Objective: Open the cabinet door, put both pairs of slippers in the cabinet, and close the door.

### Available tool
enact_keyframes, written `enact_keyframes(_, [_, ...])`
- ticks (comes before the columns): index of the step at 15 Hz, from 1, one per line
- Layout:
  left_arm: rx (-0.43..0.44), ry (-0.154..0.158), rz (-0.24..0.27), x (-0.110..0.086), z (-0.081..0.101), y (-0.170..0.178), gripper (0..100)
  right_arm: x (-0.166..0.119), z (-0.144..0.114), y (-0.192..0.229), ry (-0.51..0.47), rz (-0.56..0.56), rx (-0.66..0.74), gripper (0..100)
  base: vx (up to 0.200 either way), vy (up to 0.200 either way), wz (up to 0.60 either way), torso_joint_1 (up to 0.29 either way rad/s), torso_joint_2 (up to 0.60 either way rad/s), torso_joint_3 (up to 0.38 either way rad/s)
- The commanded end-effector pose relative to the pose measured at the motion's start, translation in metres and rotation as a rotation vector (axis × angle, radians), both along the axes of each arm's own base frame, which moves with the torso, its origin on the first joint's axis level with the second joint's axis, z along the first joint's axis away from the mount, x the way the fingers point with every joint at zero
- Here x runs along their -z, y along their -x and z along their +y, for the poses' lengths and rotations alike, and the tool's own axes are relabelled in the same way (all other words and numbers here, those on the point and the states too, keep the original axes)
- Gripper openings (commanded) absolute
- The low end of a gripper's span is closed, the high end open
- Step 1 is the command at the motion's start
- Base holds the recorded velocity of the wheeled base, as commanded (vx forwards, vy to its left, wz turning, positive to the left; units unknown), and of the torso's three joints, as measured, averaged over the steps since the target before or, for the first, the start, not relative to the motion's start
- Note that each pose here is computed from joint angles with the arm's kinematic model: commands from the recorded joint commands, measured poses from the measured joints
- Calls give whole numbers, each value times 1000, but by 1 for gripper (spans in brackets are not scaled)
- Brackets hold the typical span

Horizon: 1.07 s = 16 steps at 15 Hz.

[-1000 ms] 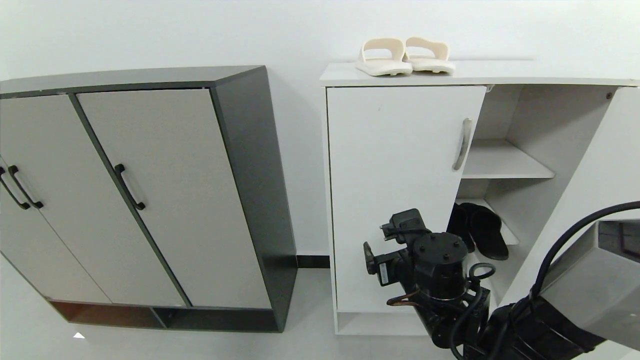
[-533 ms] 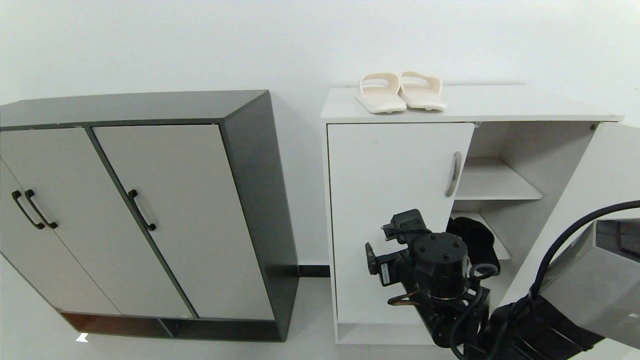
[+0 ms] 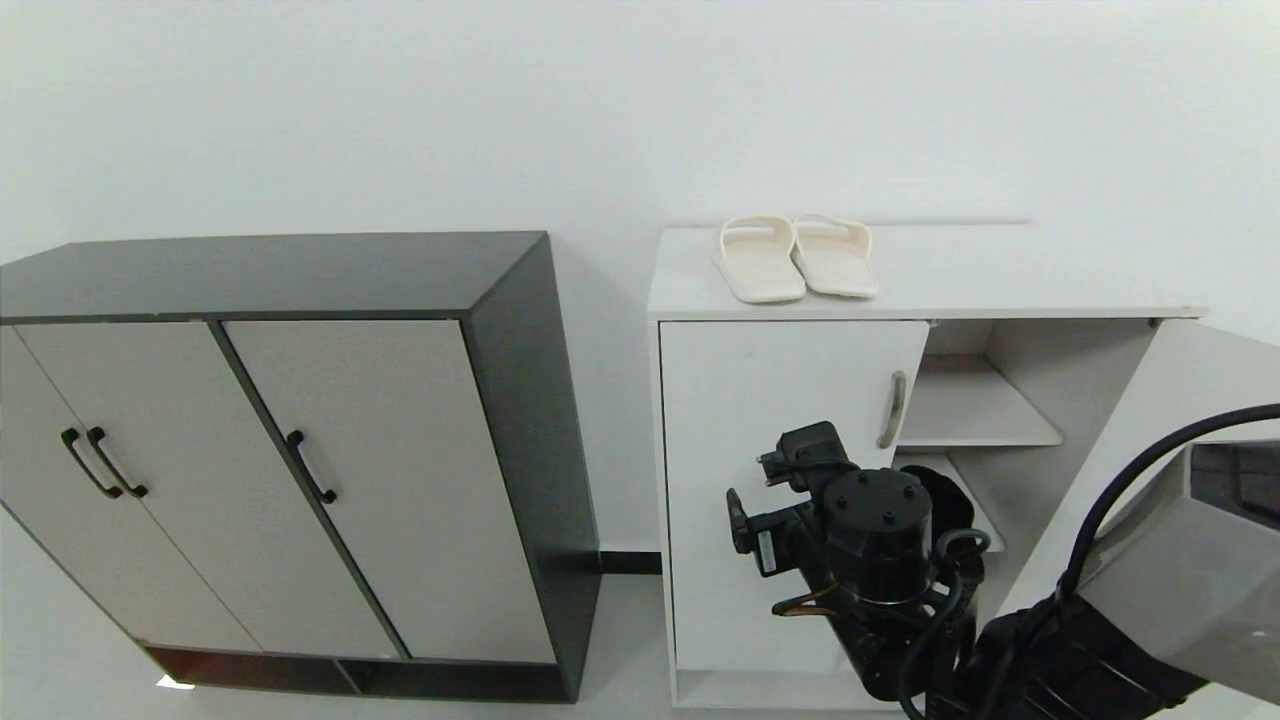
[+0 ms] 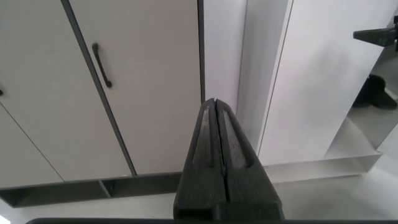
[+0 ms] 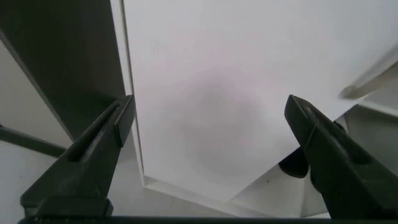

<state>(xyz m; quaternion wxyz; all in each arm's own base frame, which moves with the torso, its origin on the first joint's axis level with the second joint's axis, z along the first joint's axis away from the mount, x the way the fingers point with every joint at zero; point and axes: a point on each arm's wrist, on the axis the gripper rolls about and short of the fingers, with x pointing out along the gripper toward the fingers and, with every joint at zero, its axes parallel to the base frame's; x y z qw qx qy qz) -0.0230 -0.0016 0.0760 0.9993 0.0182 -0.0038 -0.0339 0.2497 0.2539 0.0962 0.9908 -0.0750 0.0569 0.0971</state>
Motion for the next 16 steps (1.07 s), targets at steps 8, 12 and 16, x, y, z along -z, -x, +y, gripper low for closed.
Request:
enact_keyframes(8, [0, 5, 1, 0, 0, 0, 0, 1, 0, 0, 7, 0, 2, 100, 0, 0, 0, 206, -508, -310])
enact_keyframes(12, [0, 7, 2, 0, 0, 0, 0, 1, 0, 0, 6, 0, -1, 100, 0, 0, 0, 239, -557, -314])
enact_keyframes(16, [0, 7, 1, 0, 0, 0, 0, -4, 1, -1, 3, -55, -15, 100, 0, 0, 0, 195, -445, -251])
